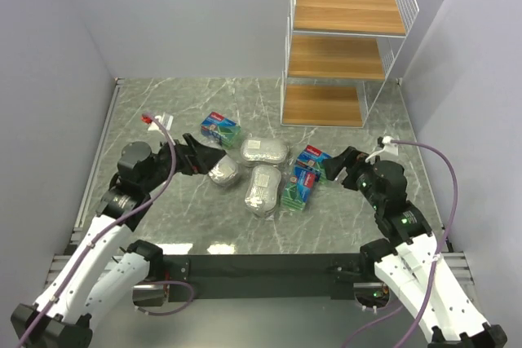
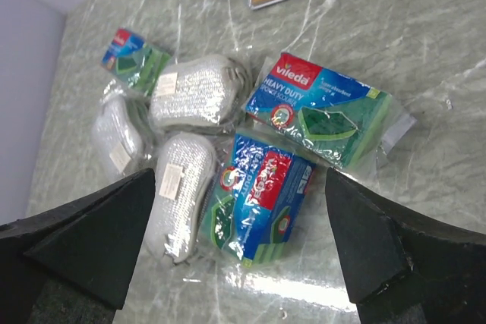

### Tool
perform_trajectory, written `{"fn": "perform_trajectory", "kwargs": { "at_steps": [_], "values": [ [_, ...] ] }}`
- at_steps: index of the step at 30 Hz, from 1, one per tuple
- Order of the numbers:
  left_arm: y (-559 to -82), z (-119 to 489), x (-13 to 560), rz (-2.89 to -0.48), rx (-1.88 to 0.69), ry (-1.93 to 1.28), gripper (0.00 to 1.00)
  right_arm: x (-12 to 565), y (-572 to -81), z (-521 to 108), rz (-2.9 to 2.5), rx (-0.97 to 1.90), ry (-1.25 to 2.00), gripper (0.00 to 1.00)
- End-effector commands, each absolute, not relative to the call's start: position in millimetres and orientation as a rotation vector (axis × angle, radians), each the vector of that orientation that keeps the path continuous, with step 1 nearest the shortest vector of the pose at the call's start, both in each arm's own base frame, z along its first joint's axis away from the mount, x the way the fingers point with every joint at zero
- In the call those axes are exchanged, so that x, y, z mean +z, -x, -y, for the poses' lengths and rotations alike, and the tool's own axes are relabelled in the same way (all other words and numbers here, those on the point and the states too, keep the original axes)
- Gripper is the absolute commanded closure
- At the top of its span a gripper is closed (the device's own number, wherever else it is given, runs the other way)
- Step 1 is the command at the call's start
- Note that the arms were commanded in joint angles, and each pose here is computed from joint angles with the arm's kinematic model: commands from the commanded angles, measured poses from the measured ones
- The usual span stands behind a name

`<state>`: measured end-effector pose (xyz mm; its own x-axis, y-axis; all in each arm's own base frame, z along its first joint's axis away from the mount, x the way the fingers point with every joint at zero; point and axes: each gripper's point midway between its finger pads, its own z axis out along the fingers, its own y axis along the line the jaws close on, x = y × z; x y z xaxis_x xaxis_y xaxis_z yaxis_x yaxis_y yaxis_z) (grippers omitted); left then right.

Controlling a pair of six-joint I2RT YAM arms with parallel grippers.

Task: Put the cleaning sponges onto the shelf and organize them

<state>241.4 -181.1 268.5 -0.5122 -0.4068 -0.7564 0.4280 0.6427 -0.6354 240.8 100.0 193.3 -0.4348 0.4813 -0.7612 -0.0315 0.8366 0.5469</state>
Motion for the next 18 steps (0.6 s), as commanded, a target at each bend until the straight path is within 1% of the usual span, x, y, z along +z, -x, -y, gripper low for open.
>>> {"fn": "perform_trajectory", "kwargs": {
  "at_steps": [1,6,8,14,18],
  "values": [
    [-239,177,295,-1.738,-1.025,-0.021,0.01,197,-239,-109,-1.955,0.625,-0.239,0.00],
    [-239,183,308,-1.698,-1.054,-0.073,0.01,198,-234,-121,-1.931,0.720,-0.214,0.00],
    [-244,185,304,-1.734,-1.043,-0.077,0.01,197,-236,-124,-1.914,0.737,-0.212,0.00],
    [-247,188,301,-1.726,-1.042,-0.096,0.01,177,-239,-135,-2.032,0.728,-0.154,0.00],
    [-249,186,293,-1.725,-1.038,-0.072,0.01,148,-240,-156,-2.134,0.705,-0.085,0.00]
  ]
}}
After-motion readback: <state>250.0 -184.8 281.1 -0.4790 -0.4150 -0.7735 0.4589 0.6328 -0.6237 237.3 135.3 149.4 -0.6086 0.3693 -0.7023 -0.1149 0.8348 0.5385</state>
